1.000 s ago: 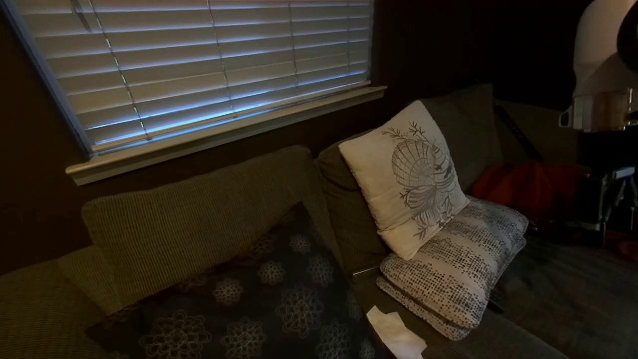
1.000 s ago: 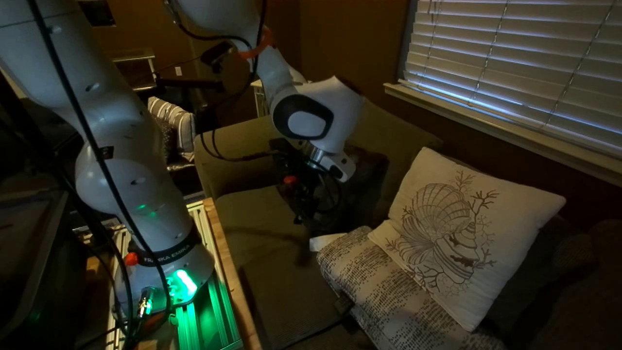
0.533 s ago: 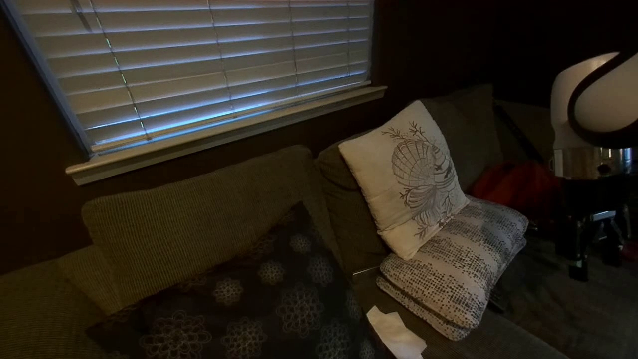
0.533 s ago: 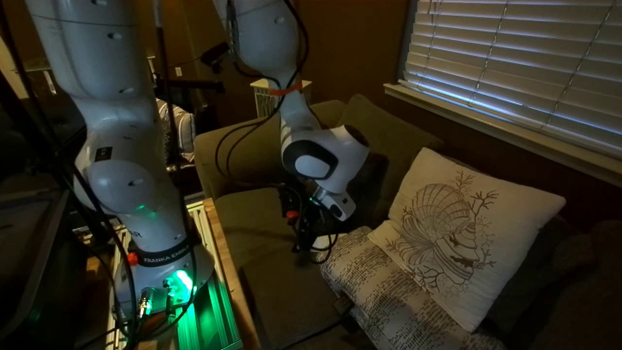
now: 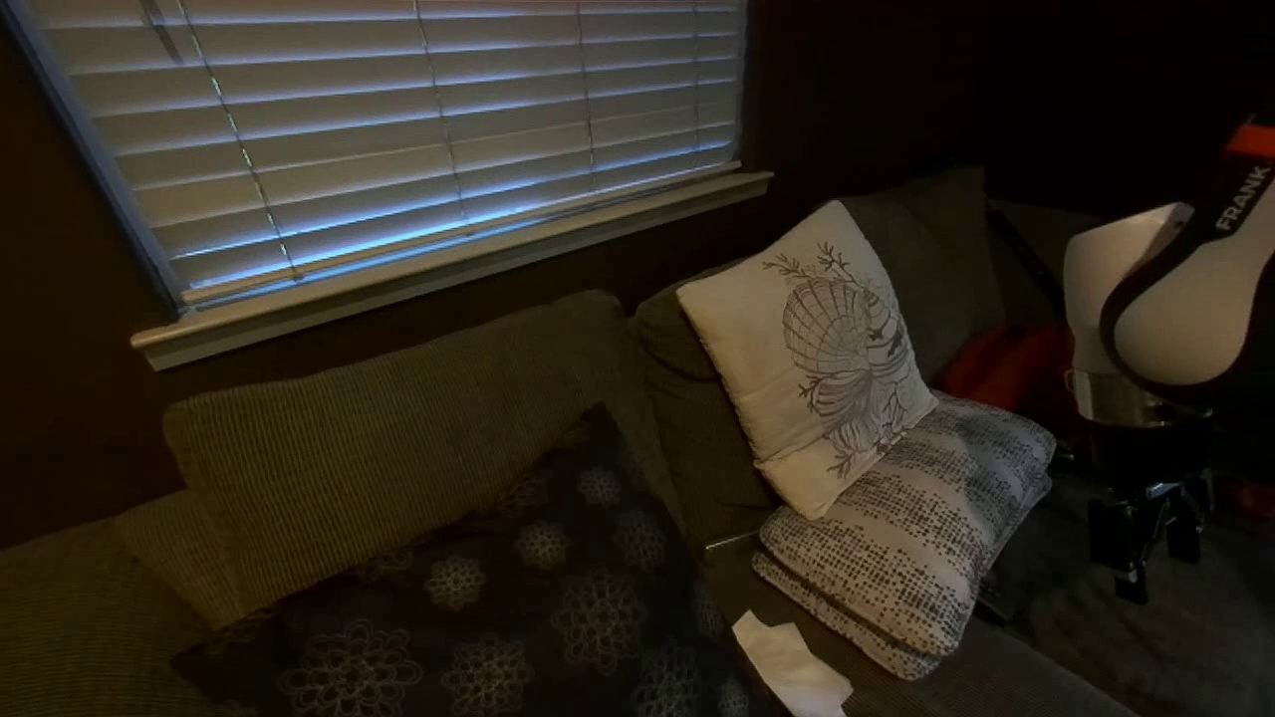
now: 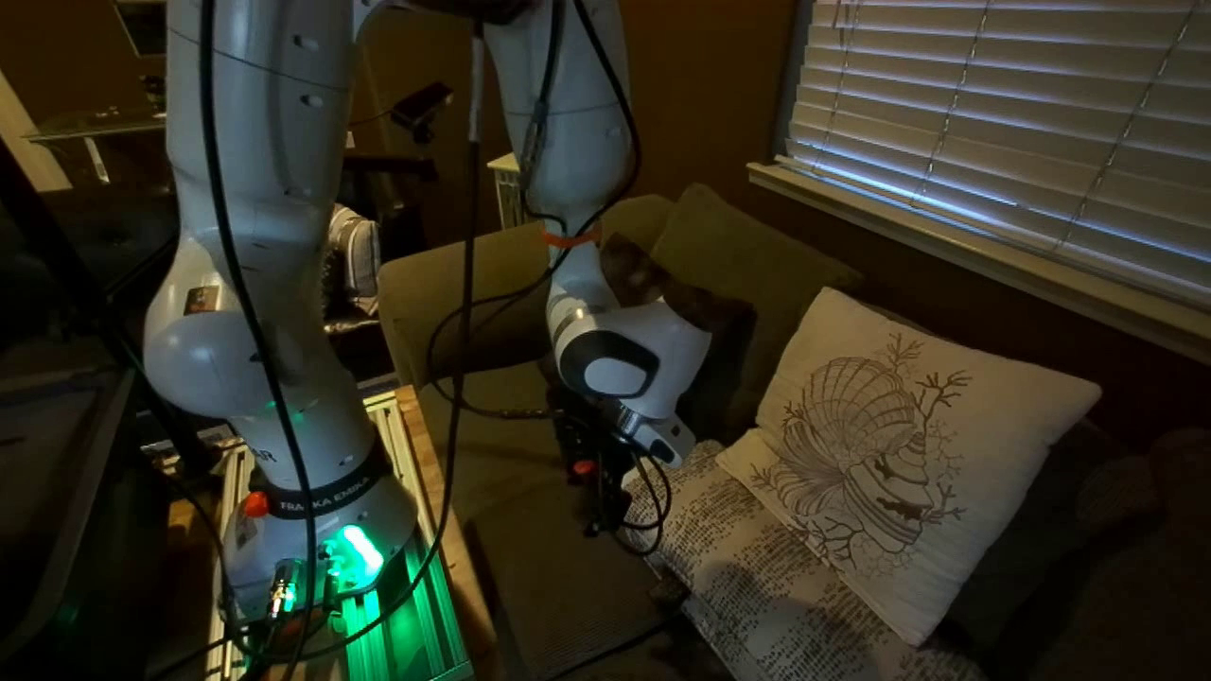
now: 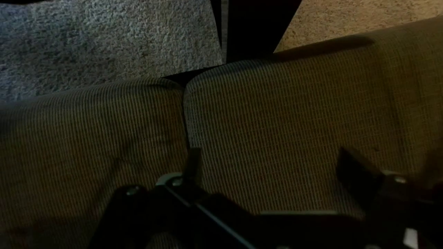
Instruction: Put the black remote control on the white and black pillow.
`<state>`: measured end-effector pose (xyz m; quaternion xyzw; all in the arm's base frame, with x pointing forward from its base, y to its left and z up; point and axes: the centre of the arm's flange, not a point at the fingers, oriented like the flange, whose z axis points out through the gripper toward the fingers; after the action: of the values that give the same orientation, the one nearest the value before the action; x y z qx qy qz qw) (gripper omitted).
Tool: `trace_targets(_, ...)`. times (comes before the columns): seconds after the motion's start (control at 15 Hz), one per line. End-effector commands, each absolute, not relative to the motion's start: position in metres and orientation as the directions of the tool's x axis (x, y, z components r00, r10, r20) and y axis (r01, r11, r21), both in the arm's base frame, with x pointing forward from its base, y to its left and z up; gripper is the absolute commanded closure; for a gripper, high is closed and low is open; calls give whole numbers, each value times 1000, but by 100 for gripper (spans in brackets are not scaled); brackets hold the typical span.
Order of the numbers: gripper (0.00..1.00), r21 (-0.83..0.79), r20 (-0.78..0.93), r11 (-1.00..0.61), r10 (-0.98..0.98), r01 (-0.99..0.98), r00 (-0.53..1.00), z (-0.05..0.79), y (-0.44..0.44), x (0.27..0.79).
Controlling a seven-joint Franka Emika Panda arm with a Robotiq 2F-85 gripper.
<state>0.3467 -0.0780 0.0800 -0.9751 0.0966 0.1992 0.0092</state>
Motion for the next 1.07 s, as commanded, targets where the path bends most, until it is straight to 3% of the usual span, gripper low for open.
trace_targets(0.0,0,80,-308,-984,-174,-157,935,51,-92,338)
trace_targets(0.33,0,103,-159,-982,-175,-159,972,37,-110,337)
trace_targets(1.0,0,112,-195,-984,-158,-138,968,26,-115,342)
